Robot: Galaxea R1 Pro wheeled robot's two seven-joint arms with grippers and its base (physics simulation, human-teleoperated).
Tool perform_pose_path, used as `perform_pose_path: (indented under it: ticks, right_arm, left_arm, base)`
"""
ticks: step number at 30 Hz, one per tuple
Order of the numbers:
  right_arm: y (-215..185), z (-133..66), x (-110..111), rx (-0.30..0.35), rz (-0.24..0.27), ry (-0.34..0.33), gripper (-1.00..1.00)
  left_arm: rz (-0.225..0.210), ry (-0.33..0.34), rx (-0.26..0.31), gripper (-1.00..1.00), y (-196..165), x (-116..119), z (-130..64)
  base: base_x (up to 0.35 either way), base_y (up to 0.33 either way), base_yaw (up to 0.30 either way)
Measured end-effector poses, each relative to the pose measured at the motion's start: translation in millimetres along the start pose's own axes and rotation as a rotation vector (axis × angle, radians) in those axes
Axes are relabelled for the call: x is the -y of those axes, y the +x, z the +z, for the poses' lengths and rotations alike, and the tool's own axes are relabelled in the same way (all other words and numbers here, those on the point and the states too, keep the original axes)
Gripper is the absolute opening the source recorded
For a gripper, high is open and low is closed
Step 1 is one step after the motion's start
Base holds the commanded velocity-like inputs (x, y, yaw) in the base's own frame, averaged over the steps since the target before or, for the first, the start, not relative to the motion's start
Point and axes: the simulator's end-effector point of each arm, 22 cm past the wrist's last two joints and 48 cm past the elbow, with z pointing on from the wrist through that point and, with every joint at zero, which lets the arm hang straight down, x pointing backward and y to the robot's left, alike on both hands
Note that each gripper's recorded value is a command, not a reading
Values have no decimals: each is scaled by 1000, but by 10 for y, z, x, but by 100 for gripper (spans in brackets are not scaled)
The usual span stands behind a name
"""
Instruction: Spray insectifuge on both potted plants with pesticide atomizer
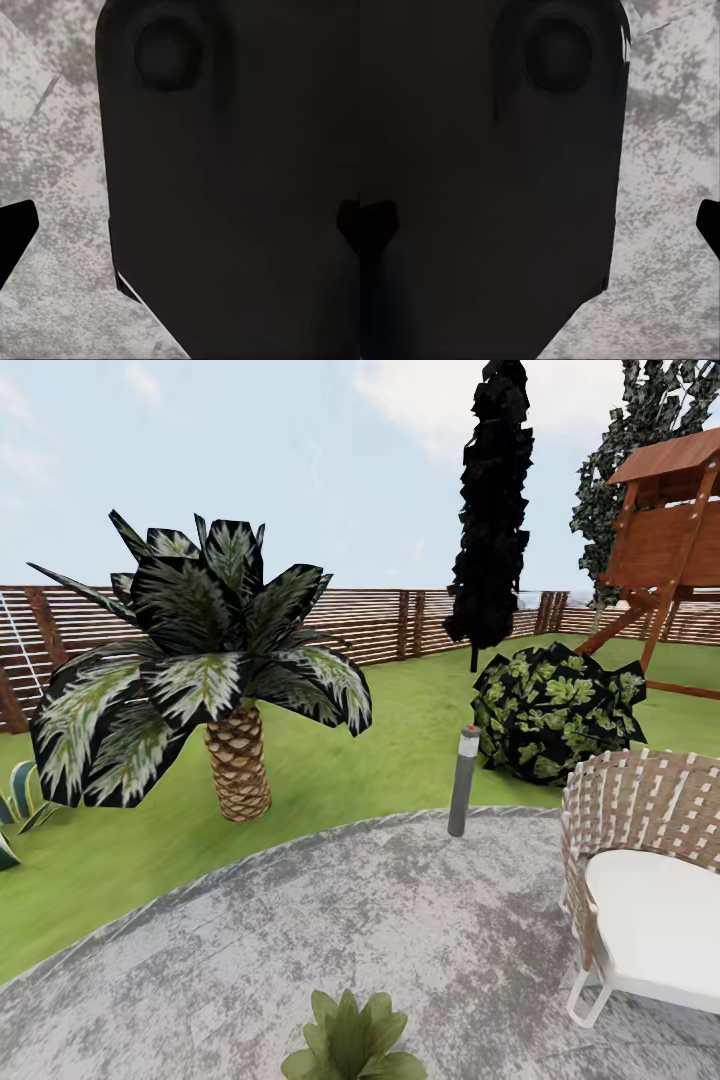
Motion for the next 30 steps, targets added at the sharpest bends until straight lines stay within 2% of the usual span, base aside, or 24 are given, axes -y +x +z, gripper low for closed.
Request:
perform_pose_path:
  ticks: [3,7,11,14,22,26,30]
  right_arm:
    - [-78,-1,-84,18,-3,-9,100]
    - [-142,-5,-218,32,-3,-26,100]
    - [-289,-17,-362,72,-3,-44,100]
    - [-354,-23,-384,93,-2,-47,100]
    - [-382,-25,-382,102,1,-46,100]
    - [-421,-29,-381,119,0,-46,100]
    - [-482,-36,-357,144,-1,-42,100]
  left_arm:
    - [1,5,18,100,-66,32,-1]
    - [-3,6,17,100,-63,42,-1]
    - [-7,7,17,100,-62,49,-1]
    - [-7,7,18,100,-63,46,-1]
    - [2,6,20,100,-71,37,-1]
    - [-3,5,42,100,-122,35,-2]
    - [12,6,63,100,-168,16,-5]
  base:
    - [0,0,0]
    - [0,0,0]
    - [0,0,0]
    - [0,0,0]
    - [0,0,0]
    - [0,0,0]
    - [-16,2,0]
